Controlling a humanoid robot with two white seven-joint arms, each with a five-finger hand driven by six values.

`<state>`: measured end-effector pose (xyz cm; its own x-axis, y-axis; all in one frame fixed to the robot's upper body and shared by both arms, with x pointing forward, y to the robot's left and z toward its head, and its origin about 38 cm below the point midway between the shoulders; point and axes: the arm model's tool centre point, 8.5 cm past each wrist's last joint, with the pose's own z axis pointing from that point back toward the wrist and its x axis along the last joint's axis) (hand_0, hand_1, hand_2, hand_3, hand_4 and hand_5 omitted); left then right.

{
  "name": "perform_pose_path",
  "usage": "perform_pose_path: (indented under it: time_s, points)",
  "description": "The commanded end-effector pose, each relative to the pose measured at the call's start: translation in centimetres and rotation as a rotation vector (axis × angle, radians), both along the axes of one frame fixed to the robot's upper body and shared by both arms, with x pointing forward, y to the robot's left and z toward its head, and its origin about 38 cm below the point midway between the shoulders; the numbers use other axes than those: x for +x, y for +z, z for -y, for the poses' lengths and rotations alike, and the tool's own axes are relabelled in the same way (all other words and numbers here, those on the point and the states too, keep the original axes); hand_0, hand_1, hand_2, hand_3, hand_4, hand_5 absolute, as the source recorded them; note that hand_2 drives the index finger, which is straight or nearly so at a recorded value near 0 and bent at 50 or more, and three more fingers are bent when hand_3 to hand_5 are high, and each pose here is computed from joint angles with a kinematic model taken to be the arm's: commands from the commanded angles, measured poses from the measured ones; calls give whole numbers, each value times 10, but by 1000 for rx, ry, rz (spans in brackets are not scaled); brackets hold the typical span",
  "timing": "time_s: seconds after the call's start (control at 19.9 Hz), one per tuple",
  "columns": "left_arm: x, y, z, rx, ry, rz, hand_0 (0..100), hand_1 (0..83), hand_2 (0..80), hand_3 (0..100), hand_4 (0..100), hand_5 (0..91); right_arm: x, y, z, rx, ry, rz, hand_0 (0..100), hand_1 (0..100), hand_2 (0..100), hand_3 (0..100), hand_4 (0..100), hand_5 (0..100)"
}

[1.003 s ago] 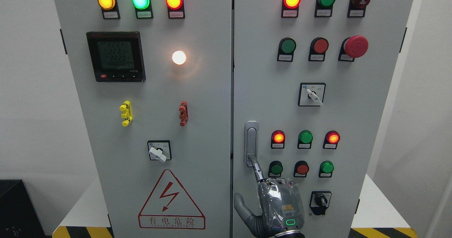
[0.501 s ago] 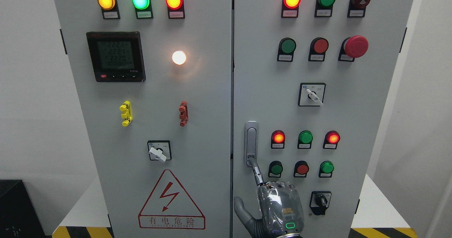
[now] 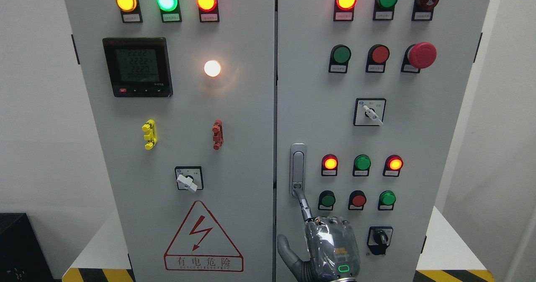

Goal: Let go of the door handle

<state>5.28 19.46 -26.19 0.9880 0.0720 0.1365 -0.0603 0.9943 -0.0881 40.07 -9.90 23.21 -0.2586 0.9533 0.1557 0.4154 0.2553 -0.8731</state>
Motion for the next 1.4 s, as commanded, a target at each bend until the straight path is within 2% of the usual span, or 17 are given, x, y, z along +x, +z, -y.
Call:
perform_pose_path:
  time_s: [0.0,1.1,1.35]
  points:
    - [5,0,0,2,-19,16,0,0,25,83,12,0,2,-4,2,-1,-7,-12,418,292,0,1000,985,991]
    - [6,0,0,2,-19,18,0,0,25,84,13,0,-1,-8,3,4,-11,-22,416,287,0,1000,986,990]
    - [6,0,0,2,-19,18,0,0,25,85,12,0,-4,1,4,12,-9,5,415,286,0,1000,985,990]
